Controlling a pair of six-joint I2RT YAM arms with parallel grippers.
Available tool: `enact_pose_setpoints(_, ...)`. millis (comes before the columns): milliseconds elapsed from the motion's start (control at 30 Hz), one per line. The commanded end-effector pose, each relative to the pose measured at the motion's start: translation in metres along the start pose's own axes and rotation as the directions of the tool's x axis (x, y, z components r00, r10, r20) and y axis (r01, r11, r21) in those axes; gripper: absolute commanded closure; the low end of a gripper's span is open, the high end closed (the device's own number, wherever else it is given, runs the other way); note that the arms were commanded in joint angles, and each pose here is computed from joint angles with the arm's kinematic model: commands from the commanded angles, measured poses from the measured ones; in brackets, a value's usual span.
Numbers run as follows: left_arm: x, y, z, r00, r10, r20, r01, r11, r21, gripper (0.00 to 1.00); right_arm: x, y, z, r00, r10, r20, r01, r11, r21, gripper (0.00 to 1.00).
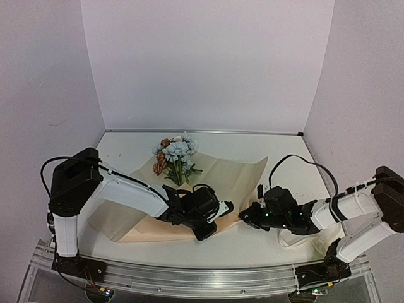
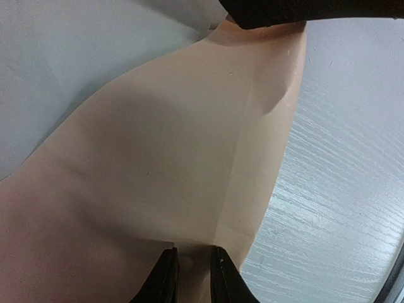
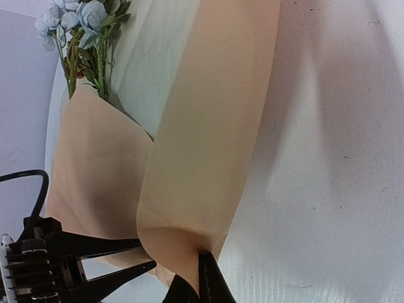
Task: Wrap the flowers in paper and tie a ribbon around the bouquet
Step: Pick up the one-fourth-folded wrapping paper from the center of the board.
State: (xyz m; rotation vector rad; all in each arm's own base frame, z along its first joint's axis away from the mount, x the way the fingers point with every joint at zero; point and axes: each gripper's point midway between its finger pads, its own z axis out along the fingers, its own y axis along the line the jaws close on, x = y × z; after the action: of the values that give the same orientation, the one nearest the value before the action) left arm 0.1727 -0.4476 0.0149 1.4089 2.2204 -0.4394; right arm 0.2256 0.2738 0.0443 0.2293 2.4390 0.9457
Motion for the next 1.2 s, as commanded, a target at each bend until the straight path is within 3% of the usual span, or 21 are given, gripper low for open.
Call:
enact_pose_setpoints(0,-0.016,0.01,-0.011,0.998,0.001,0.061,0.003,0.998,-0.061,0.78,-0.002,0.016,-0.007,0.998,-0.07,-0.002,0.07,0.997,-0.04,1.0)
enact_pose_setpoints(167,-0.047,0.017,-0.053,0.978,-0.096,0.184,0.101,0.995,-0.017,0.71,-0.001,0.004,-0.016,0.988,-0.153,0.006,0.153,0.988,0.017,1.0)
enact_pose_setpoints(333,-0.042,0.016,-0.088,0.953,-0.206,0.221,0.2,0.978,0.052,0.68,-0.003,-0.005,-0.024,0.975,-0.22,0.018,0.218,0.973,0.077,1.0)
enact_pose_setpoints(567,0.022,0.008,-0.111,0.912,-0.393,0.119,0.377,0.916,0.139,0.7,0.001,-0.008,-0.026,0.957,-0.291,0.016,0.288,0.951,0.112,1.0)
enact_pose_setpoints(767,0.076,0.011,-0.123,0.842,-0.538,0.05,0.525,0.837,0.155,0.75,0.0,-0.013,-0.029,0.946,-0.324,0.02,0.319,0.938,0.135,1.0)
enact_pose_setpoints(967,0.108,0.022,-0.106,0.819,-0.574,-0.01,0.572,0.815,0.092,0.82,-0.004,-0.011,-0.034,0.938,-0.344,0.029,0.337,0.931,0.141,1.0)
enact_pose_setpoints(1167,0.107,0.026,-0.088,0.823,-0.567,-0.028,0.568,0.821,0.064,0.88,-0.002,-0.005,-0.038,0.932,-0.361,0.021,0.356,0.927,0.114,1.0)
